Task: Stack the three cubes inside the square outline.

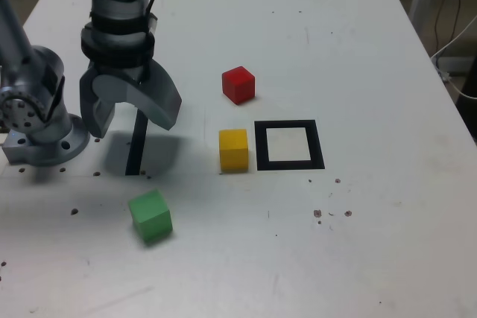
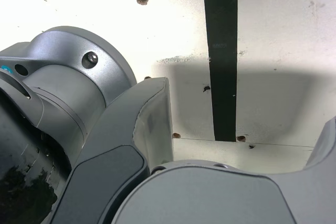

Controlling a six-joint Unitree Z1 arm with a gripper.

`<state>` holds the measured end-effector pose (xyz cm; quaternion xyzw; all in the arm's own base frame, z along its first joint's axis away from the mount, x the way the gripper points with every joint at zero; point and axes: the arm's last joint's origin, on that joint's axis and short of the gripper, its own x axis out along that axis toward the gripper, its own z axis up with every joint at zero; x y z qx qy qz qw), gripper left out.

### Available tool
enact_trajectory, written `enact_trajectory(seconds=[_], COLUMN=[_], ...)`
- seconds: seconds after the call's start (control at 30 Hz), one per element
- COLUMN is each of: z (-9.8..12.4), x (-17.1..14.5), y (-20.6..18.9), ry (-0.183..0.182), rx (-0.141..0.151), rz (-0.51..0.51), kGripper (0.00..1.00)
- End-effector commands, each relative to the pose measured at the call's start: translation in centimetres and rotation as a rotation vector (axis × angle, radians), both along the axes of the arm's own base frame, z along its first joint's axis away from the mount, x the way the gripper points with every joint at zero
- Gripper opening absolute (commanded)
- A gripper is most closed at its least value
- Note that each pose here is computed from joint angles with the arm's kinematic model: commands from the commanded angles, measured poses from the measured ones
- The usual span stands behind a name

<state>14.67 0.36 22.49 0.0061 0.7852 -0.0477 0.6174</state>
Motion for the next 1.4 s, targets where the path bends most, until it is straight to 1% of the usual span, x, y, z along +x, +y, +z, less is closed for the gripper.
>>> enact_trajectory(seconds=[0.0,0.57,1.03,1.2,1.27,1.37], z=[0.0,0.0,0.4,0.9,1.3,2.1], x=[0.0,0.0,0.4,1.9,2.8,4.3], y=[0.0,0.0,0.1,0.3,0.4,0.7], ry=[0.002,-0.003,-0.02,-0.045,-0.063,-0.102], rx=[-0.002,0.001,0.011,0.024,0.033,0.053], rz=[0.0,-0.001,-0.002,-0.001,0.004,0.021], kGripper=[1.0,1.0,1.0,1.0,1.0,1.0])
